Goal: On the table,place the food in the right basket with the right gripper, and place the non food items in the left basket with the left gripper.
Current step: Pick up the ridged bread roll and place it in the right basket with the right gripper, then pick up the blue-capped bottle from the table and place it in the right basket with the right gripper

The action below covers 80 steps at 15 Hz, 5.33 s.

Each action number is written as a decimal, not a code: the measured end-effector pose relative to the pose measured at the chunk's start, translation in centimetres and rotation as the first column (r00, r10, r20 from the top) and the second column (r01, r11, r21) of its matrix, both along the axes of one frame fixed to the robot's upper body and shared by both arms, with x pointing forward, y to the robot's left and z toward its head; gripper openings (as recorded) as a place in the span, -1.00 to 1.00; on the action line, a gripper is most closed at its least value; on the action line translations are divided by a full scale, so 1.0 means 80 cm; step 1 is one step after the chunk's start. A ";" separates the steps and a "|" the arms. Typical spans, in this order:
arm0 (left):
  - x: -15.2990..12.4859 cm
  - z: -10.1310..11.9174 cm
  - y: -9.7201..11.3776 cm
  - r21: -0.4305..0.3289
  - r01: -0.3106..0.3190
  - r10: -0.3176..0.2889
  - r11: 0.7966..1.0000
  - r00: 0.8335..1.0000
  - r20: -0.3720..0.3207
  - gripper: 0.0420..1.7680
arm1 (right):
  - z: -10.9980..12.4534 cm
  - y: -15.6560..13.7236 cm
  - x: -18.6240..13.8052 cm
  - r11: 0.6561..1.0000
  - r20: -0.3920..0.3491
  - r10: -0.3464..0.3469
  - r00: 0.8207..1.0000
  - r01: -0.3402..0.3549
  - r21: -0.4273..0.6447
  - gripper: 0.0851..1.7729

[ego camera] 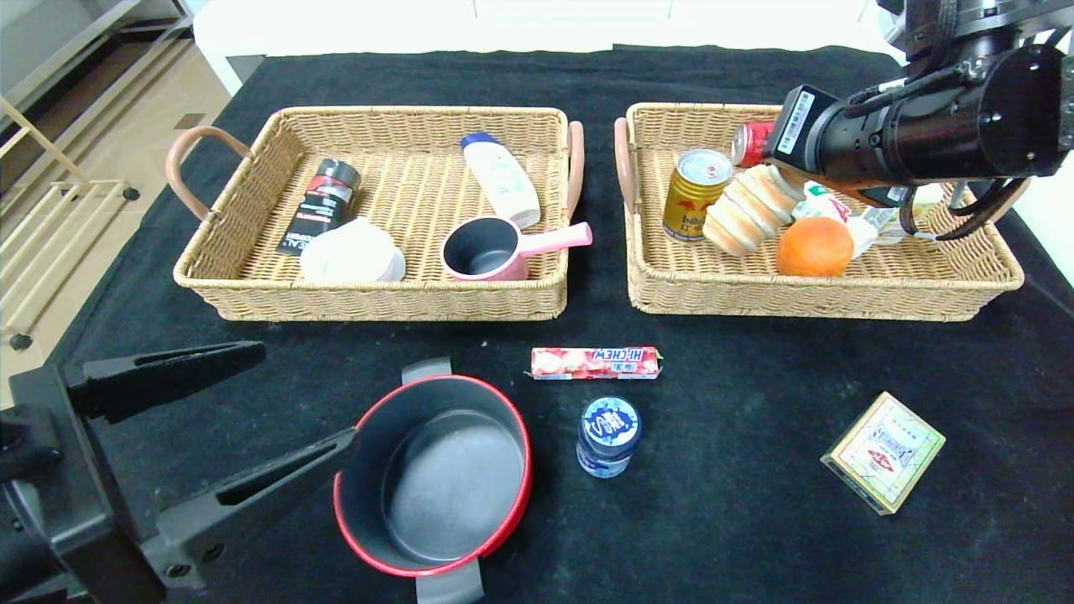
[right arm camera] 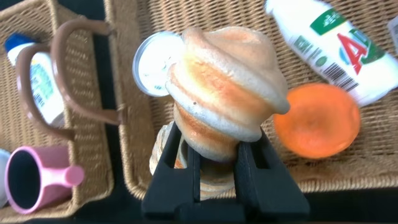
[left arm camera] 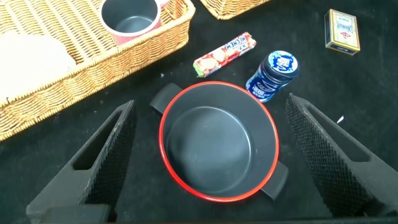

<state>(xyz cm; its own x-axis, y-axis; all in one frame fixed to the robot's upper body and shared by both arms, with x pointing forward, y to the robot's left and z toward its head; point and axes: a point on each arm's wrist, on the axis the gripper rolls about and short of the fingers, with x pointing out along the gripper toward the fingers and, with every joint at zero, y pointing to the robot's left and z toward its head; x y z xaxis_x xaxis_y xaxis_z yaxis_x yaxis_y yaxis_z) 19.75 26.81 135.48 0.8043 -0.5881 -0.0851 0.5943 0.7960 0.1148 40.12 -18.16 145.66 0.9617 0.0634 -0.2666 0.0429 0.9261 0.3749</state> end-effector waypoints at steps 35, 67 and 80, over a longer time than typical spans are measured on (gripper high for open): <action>0.003 -0.005 -0.002 0.018 0.000 0.000 1.000 1.000 -0.012 0.94 | -0.074 0.090 -0.153 0.900 -0.208 0.357 0.911 -0.395 -0.185 0.89; 0.003 -0.003 -0.001 0.015 -0.020 0.020 1.000 1.000 -0.002 0.94 | -0.173 0.182 -0.137 0.845 -0.345 0.286 0.894 -0.405 -0.350 0.91; 0.002 -0.002 0.000 0.014 -0.020 0.020 1.000 1.000 0.001 0.94 | -0.178 0.184 -0.136 0.841 -0.354 0.282 0.892 -0.407 -0.355 -0.03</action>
